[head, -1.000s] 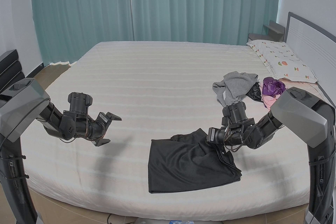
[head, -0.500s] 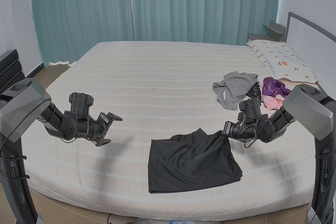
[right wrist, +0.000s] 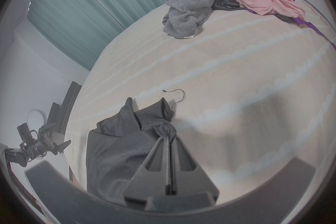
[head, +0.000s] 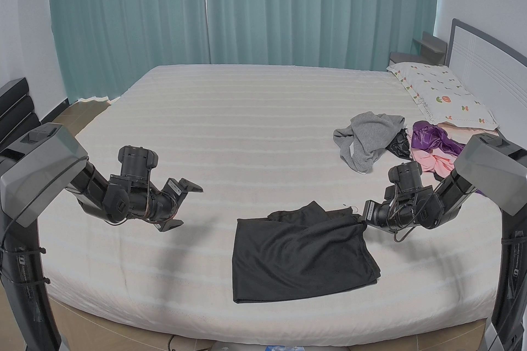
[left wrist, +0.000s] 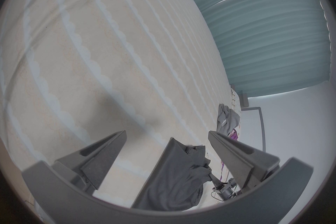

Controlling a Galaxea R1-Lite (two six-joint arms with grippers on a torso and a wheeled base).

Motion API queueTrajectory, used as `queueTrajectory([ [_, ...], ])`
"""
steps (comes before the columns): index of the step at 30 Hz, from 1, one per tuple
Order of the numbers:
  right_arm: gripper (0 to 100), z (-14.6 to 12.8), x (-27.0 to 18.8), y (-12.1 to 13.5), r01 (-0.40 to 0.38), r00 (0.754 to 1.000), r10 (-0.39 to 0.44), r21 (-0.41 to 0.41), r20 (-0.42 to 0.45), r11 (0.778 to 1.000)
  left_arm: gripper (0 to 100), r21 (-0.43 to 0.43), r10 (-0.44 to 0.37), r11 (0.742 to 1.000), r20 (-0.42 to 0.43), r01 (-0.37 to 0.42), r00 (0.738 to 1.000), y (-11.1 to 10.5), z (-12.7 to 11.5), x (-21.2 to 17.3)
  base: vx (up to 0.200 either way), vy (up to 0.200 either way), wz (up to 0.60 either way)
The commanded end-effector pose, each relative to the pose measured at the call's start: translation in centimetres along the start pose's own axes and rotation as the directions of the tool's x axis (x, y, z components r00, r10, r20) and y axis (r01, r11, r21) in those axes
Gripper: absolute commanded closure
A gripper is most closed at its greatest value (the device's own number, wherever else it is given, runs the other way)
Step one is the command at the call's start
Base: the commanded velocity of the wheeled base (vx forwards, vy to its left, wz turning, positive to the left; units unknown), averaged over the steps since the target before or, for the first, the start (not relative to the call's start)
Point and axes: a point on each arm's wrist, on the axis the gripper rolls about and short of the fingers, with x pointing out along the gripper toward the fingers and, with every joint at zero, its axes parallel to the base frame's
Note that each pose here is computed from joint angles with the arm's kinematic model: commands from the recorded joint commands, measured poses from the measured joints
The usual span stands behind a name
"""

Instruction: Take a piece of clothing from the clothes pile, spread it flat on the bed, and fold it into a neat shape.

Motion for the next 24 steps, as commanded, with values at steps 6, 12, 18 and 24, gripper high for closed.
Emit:
queueTrajectory([
  [6, 0, -0.3, -0.4, 0.0, -0.014, 1.000, 0.013, -0.037, -0.019, 0.999, 0, 0.126, 0.027, 0.992, -0.026, -0.024, 0.999, -1.4, -3.3, 3.0, 0.000, 0.000, 0.00],
  [12, 0, 1.2, -0.4, 0.9, -0.063, 0.998, 0.062, 0.015, 0.023, 0.998, 0, 0.227, 0.034, 0.973, -0.032, -0.026, 0.999, -2.6, -6.2, 5.3, 0.000, 0.000, 0.00],
  [18, 0, 1.8, 0.1, 1.1, -0.094, 0.995, 0.090, 0.148, 0.033, 0.985, 0, 0.304, 0.063, 0.950, 0.032, -0.069, 0.998, -3.6, -8.9, 8.8, 0.000, 0.000, 0.00],
  [24, 0, 2.0, 0.1, 1.1, -0.129, 0.991, 0.122, 0.167, 0.055, 0.977, 0, 0.336, 0.117, 0.934, 0.026, -0.119, 0.993, -3.9, -9.1, 10.5, 0.000, 0.000, 0.00],
])
